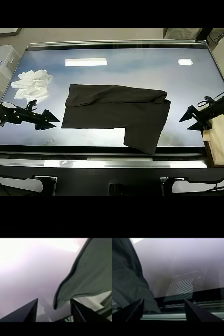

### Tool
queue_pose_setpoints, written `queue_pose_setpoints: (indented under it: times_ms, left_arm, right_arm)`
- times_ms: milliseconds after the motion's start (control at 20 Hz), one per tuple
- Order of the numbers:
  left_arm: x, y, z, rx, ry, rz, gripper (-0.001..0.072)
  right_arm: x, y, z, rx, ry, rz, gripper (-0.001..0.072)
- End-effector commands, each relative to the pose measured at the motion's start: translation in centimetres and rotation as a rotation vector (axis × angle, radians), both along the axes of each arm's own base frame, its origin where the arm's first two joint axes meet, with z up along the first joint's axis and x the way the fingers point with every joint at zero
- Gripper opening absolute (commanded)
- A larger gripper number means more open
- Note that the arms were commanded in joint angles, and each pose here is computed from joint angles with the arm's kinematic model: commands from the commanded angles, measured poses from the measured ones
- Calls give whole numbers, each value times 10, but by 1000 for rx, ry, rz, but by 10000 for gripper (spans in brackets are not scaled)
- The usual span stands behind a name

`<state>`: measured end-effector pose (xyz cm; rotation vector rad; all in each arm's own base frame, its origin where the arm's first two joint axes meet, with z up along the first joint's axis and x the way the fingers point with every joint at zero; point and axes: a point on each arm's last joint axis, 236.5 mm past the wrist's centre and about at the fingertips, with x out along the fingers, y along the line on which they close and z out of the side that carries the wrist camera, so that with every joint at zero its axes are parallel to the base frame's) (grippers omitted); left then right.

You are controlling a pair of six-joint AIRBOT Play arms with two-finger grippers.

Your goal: Fold the clothes and pants, and hang the long-sleeved shirts on hangers.

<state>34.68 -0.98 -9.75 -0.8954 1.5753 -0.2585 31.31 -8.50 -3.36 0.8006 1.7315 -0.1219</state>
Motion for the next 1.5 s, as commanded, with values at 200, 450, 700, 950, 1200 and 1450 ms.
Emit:
queue_pose_setpoints:
  times_ms: [200, 450, 700, 950, 1200, 1450]
  left_arm:
    - [-12, -43, -10, -52, 11, -113, 344]
    - [-7, -39, -12, -37, -3, -96, 24]
    - [-4, -38, -2, -24, -34, -97, 24]
    - [-1, -37, 8, -14, -62, -98, 24]
    - [0, -37, 13, -10, -76, -99, 24]
    - [72, -13, 128, 141, -458, -74, 21]
  right_arm:
    - [-7, 9, 1, 46, 14, 6, 564]
    - [-10, 16, -13, 35, 15, 49, 556]
    - [15, 59, -62, 40, -84, 53, 559]
    - [52, 95, -69, 198, -185, -20, 541]
    - [45, 119, -70, 203, -159, 68, 69]
    - [102, 97, 50, 96, -465, 238, 54]
